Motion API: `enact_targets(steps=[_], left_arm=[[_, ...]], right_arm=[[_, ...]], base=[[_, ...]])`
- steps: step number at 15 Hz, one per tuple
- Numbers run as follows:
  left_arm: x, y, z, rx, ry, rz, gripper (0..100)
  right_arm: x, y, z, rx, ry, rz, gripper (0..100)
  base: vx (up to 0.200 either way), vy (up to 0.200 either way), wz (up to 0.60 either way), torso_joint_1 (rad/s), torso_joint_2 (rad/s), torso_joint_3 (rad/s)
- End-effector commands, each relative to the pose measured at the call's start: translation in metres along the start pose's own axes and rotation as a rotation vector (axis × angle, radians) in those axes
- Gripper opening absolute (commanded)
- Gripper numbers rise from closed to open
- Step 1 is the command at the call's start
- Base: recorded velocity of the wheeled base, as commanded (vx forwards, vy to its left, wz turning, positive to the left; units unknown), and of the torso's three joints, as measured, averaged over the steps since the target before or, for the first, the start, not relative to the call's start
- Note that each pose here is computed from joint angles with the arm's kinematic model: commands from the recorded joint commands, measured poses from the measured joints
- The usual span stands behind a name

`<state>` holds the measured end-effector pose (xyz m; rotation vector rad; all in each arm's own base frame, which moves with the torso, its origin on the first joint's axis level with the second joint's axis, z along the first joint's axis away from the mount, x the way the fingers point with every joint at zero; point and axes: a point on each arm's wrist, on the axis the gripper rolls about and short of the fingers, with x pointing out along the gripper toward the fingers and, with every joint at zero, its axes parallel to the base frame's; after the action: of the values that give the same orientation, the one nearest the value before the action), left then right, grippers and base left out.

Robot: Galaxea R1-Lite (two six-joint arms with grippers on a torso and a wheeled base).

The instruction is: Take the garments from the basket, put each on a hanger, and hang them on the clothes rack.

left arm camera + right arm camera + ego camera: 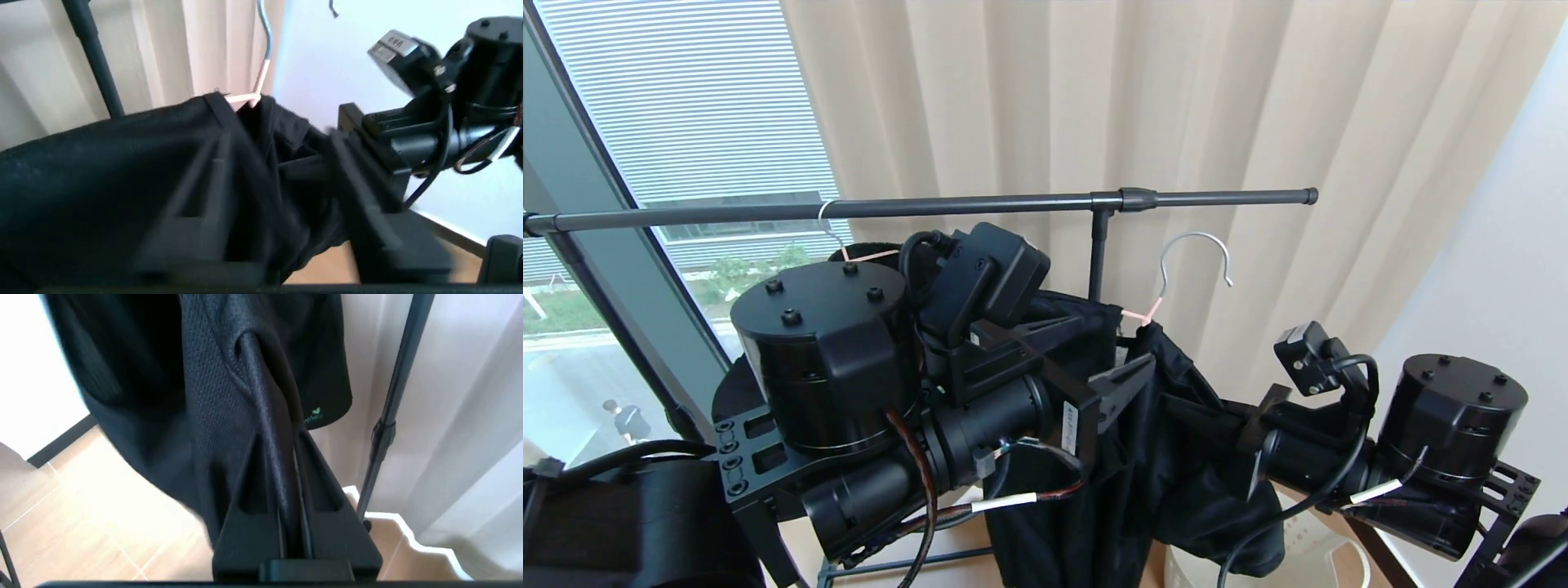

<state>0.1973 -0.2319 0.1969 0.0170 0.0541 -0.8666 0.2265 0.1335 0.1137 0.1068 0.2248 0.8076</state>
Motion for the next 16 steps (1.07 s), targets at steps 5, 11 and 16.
enact_targets(steps=[5,11,16], left_arm=[[-0.017,0.014,0.003,0.037,-0.02,0.048,100],[-0.058,0.078,0.014,0.073,-0.048,0.232,100],[-0.084,0.098,0.009,0.027,0.026,0.098,100]], right_arm=[[-0.013,-0.019,0.011,-0.014,-0.044,-0.031,0],[-0.05,-0.062,0.002,-0.179,-0.004,-0.005,0],[-0.078,-0.068,0.013,-0.203,-0.058,0.095,0]], base=[[0.0,0.0,0.0,0.0,0.0,0.0],[0.0,0.0,0.0,0.0,0.0,0.0],[0.0,0.0,0.0,0.0,0.0,0.0]])
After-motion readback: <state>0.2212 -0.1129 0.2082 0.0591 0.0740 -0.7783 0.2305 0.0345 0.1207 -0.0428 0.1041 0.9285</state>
